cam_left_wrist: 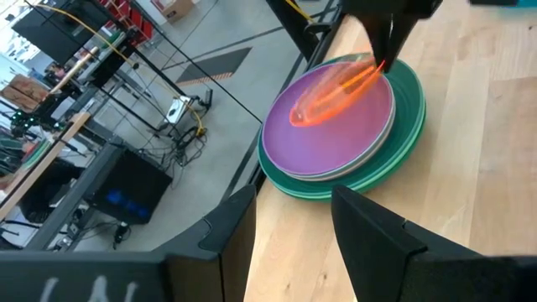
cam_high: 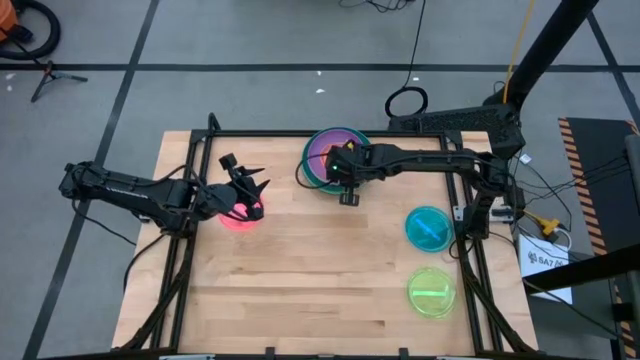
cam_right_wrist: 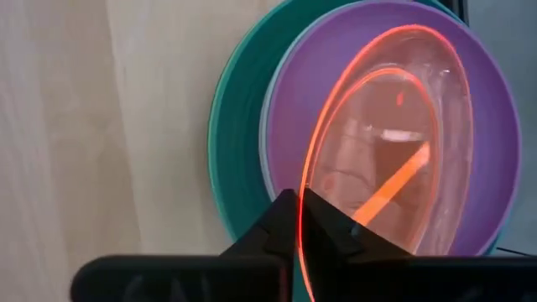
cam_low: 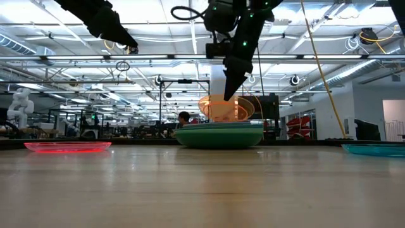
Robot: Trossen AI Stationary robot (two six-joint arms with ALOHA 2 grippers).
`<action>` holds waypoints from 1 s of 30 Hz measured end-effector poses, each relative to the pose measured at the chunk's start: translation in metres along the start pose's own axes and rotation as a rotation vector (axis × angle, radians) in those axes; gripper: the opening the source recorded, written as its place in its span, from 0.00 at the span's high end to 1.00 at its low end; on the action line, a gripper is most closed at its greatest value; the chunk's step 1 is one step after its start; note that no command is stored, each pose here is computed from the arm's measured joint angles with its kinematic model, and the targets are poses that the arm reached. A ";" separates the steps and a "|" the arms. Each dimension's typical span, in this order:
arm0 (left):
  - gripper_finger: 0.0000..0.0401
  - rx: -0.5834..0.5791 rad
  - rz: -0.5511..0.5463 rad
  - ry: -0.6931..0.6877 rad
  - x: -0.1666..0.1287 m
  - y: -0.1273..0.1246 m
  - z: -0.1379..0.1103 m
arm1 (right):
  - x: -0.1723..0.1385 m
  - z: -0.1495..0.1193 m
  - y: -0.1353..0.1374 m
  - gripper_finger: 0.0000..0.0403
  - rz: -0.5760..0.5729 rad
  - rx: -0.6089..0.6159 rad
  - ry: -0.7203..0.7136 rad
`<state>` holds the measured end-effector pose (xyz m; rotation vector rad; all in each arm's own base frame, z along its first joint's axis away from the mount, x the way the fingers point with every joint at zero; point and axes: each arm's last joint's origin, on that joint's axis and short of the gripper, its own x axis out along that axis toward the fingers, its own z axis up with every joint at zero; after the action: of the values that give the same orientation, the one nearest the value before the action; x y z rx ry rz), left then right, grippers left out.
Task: Stack plastic plates
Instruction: Stack the orange plate on the purple plate, then stack the blue plate on the orange plate
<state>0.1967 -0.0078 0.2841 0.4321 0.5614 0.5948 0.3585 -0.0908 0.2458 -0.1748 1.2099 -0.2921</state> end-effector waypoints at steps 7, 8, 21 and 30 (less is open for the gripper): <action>0.59 0.004 0.000 0.000 0.000 0.000 0.000 | 0.021 0.003 -0.006 0.84 -0.009 0.017 0.008; 0.59 0.004 0.000 0.000 0.000 0.000 0.000 | 0.021 0.003 -0.007 0.81 -0.010 0.025 0.006; 0.59 0.002 0.000 0.000 0.000 0.000 0.000 | 0.021 -0.004 -0.007 0.57 -0.003 0.220 0.071; 0.59 0.002 0.000 0.001 0.000 0.000 0.000 | -0.007 -0.014 0.027 0.61 0.128 0.460 0.307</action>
<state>0.1967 -0.0078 0.2840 0.4338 0.5628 0.5942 0.3462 -0.0628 0.2393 0.3576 1.4158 -0.4884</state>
